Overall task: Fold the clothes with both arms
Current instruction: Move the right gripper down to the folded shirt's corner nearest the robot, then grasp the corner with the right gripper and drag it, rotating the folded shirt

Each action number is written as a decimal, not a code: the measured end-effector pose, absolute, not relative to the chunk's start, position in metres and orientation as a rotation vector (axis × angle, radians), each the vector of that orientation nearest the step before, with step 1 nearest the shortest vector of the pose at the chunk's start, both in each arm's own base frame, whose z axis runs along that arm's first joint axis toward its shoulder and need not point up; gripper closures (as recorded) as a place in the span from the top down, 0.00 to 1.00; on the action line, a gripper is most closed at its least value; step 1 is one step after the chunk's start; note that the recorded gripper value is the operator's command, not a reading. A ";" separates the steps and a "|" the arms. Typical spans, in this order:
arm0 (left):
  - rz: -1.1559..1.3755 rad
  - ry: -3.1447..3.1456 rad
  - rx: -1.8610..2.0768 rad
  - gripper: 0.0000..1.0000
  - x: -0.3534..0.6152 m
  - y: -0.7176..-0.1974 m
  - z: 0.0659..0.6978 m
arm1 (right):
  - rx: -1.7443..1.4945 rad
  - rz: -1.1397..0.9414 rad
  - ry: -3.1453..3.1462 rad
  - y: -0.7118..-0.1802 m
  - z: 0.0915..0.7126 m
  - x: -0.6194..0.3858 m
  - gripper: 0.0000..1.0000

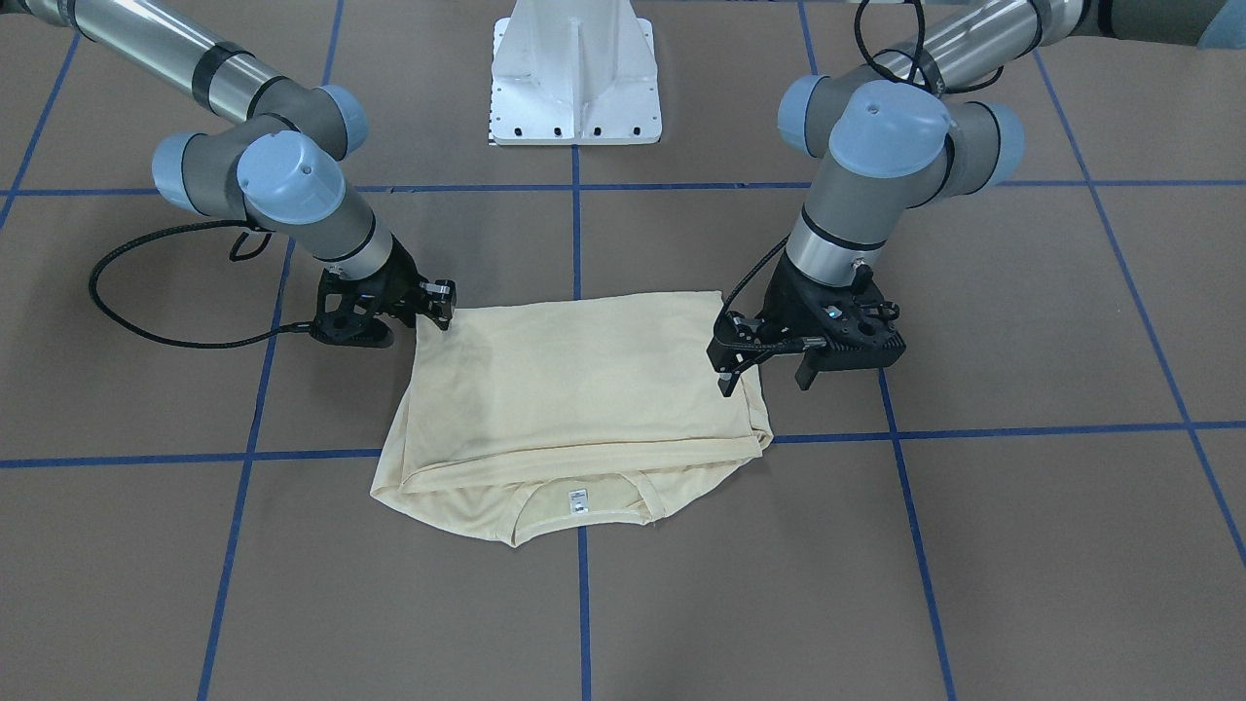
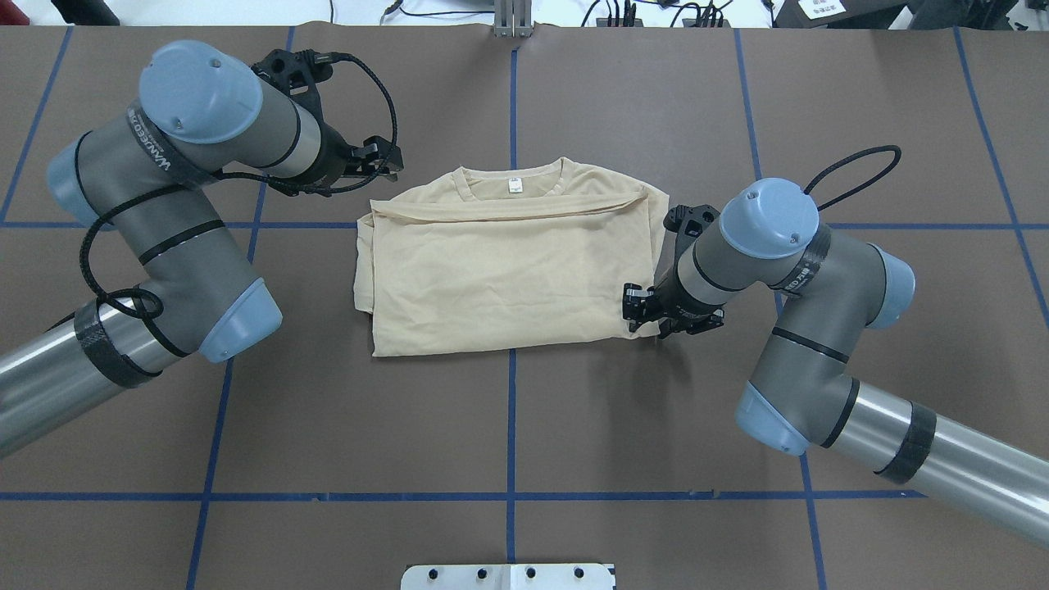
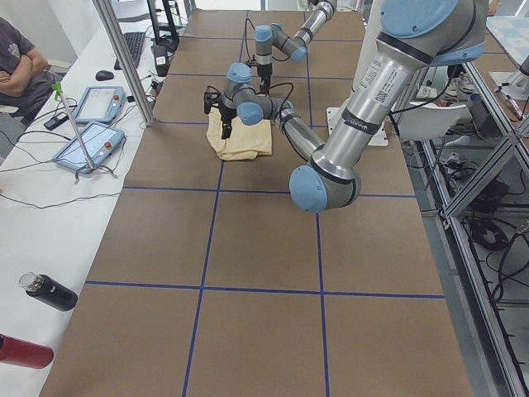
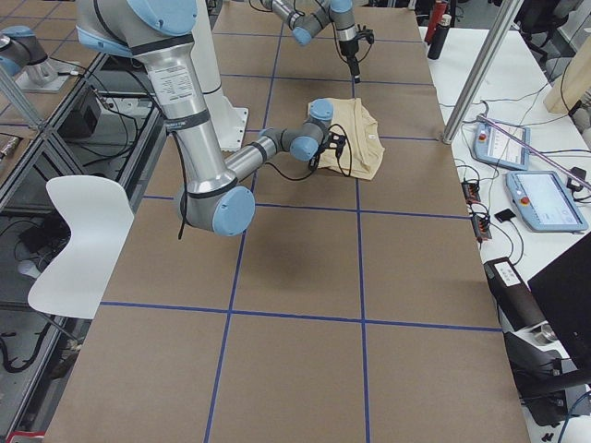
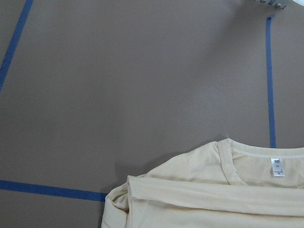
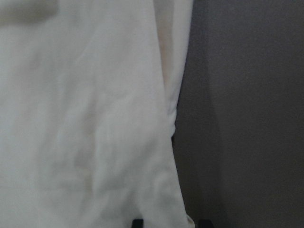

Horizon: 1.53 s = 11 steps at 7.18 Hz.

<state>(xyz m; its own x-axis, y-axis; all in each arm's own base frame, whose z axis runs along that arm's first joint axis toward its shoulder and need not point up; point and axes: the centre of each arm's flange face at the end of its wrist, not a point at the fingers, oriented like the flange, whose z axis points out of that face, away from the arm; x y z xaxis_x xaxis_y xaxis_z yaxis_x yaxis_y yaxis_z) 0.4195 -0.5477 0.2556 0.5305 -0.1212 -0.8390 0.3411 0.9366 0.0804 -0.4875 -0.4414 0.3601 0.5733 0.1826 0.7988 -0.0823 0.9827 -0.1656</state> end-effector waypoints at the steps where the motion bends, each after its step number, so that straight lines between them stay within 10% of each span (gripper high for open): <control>1: -0.279 0.975 0.247 1.00 0.420 -0.548 0.256 | -0.113 0.152 -0.952 -0.439 0.358 -0.487 0.00; 11: -0.279 0.978 0.252 1.00 0.419 -0.548 0.253 | -0.244 0.060 -0.964 -0.319 0.395 -0.374 0.00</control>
